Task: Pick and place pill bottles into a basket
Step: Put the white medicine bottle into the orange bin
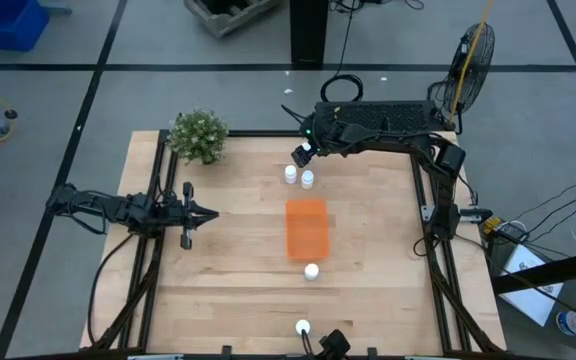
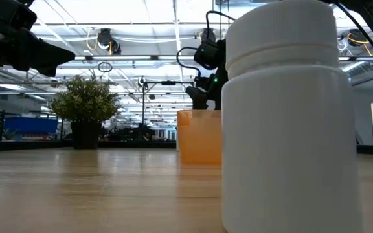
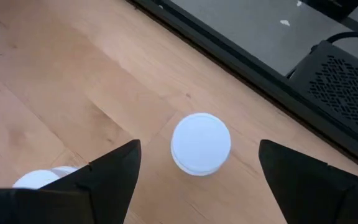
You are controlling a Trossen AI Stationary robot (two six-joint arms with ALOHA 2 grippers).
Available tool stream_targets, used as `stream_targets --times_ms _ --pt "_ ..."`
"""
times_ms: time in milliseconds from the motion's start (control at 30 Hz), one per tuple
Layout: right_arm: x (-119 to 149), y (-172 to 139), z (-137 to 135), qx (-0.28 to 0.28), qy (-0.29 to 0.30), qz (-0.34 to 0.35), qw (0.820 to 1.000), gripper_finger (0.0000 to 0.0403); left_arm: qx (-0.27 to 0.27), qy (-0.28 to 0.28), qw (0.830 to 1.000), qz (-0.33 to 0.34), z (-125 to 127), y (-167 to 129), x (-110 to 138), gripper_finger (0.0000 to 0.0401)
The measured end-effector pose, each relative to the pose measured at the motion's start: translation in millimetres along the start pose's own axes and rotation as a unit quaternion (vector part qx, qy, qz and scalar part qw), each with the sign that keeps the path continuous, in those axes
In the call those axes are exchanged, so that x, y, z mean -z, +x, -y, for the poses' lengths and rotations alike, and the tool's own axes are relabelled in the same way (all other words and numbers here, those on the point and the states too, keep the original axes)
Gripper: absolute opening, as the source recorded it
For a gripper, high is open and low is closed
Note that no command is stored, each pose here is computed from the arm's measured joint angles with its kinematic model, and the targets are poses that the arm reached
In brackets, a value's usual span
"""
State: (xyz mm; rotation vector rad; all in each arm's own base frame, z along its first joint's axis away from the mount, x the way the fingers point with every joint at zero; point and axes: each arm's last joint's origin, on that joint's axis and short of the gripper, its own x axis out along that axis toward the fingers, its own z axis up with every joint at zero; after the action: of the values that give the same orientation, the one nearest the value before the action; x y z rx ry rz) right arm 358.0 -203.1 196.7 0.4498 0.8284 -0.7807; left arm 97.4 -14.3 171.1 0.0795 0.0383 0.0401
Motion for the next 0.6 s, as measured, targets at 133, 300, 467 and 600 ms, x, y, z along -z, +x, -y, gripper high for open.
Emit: stream_targets --times_ms 133,300,467,600 --pt "2.2 1.3 -0.2 -0.011 0.006 -0.005 1.000 0.0320 0.000 0.000 1.000 0.000 0.0 0.0 -0.1 0.0031" --pt "7.5 5.3 1.0 -0.011 0.009 -0.002 1.000 0.0320 0.000 0.000 1.000 0.001 -0.1 -0.1 -0.5 0.0031" --pt "9.2 9.5 1.2 -0.013 0.013 0.004 1.000 0.0320 0.000 0.000 1.000 0.001 0.0 -0.1 -0.5 0.0031" --pt "13.4 21.4 0.9 -0.023 0.013 -0.006 1.000 0.0320 0.000 0.000 1.000 0.001 -0.1 -0.1 -0.6 0.0031"
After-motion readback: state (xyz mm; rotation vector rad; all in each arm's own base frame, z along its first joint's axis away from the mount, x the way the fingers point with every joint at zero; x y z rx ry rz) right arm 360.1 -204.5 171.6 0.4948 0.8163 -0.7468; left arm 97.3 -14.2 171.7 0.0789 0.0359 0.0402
